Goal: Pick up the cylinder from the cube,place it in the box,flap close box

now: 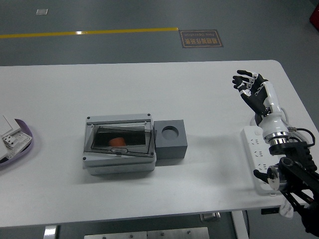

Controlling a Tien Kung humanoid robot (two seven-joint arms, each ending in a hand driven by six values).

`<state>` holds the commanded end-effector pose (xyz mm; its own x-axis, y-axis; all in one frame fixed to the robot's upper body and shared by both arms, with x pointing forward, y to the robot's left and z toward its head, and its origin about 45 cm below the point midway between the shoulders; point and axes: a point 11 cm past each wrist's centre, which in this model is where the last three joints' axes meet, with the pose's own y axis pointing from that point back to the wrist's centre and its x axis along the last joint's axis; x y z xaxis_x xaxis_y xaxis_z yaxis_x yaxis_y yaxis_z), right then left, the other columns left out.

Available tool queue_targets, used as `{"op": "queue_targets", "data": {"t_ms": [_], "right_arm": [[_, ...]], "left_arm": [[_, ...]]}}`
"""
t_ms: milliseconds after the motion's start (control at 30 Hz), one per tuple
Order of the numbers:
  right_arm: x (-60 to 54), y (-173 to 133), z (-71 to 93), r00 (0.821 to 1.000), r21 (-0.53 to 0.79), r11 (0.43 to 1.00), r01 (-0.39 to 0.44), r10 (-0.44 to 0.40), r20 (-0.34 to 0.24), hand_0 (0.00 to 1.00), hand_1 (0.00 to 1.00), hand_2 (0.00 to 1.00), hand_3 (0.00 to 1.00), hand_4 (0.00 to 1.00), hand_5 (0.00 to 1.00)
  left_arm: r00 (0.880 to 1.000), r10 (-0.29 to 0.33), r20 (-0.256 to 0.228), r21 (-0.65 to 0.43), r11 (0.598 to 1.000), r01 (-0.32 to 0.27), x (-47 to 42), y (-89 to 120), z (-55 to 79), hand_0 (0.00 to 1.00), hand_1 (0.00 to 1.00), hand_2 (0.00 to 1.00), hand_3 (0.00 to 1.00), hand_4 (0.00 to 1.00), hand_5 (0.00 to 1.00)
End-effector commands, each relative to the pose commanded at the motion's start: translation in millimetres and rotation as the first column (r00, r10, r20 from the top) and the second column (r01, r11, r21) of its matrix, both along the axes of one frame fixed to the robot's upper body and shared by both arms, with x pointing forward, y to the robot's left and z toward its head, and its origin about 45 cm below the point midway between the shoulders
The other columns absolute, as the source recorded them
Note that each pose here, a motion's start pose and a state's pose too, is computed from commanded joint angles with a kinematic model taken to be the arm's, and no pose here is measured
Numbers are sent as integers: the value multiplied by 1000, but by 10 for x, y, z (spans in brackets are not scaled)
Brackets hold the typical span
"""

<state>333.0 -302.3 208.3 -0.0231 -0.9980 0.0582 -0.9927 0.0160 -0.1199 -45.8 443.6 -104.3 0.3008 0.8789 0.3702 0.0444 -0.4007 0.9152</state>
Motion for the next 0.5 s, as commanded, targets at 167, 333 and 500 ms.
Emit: {"op": "queue_targets", "data": {"t_ms": [167, 333, 500], "right_arm": [[1, 10, 12, 1000, 2, 1000, -5, 5, 5, 674, 641, 622, 647, 737, 371], [2, 15, 3, 1000, 6, 1000, -11, 11, 3, 673, 641, 620, 643, 739, 371], [4, 59, 13, 999, -32, 999, -32, 32, 6, 672, 642, 617, 644, 740, 370]], "left_arm": [[1000, -1, 7, 1, 1000, 1, 33, 7, 1, 514, 561, 561, 605, 719, 174], [1000, -4, 13, 4, 1000, 4, 79, 25, 6, 515, 561, 562, 605, 718, 169], [1000, -8, 23, 10, 1000, 7, 153, 56, 17, 515, 561, 562, 605, 717, 167]]}}
